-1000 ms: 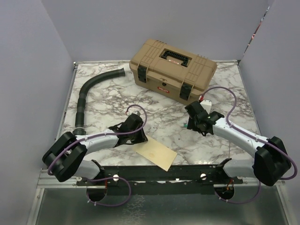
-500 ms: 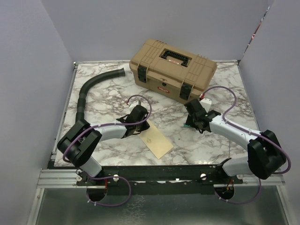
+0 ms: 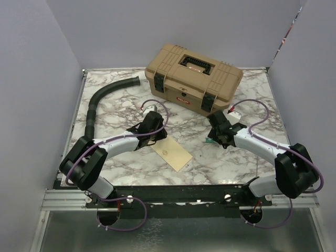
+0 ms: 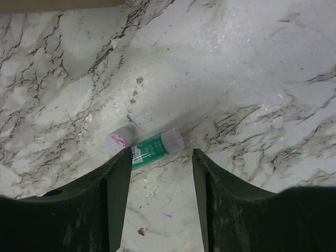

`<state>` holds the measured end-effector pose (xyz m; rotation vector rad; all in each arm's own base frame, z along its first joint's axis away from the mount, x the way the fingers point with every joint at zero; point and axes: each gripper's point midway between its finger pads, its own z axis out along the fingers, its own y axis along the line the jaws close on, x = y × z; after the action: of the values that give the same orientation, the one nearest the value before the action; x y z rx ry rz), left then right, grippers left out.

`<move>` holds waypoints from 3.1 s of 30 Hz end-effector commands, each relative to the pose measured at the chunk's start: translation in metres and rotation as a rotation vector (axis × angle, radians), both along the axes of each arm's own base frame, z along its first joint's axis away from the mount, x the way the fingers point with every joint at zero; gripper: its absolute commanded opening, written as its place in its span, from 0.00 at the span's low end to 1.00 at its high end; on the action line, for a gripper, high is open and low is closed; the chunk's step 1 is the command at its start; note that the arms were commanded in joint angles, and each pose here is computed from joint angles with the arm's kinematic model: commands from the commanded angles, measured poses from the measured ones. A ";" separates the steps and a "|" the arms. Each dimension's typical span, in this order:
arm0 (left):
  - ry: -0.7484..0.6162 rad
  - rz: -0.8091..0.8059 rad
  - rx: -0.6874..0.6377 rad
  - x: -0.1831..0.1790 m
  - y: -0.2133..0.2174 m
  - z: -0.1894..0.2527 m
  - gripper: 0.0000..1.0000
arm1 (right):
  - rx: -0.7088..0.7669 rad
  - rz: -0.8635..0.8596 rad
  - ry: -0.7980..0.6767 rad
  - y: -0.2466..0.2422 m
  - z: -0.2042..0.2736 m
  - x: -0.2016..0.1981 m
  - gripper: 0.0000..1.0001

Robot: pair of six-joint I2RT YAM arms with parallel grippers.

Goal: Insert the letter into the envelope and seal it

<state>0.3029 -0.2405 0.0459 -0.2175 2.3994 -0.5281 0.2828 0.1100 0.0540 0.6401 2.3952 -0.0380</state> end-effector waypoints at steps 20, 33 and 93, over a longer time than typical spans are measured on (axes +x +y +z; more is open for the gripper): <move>-0.119 -0.013 -0.111 -0.002 0.017 0.072 0.63 | 0.060 -0.217 0.080 -0.001 -0.027 -0.008 0.51; -0.091 -0.022 -0.116 -0.017 0.027 0.068 0.67 | 0.063 0.641 0.107 0.045 0.014 -0.034 0.61; -0.738 -0.502 -0.591 -0.069 -0.014 0.292 0.99 | 0.568 1.272 -0.887 0.164 0.252 -0.047 0.04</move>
<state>0.2595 -0.2376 0.2629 0.1061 1.8347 -1.0880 0.2498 0.2512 0.2545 -0.8005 1.6633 0.8766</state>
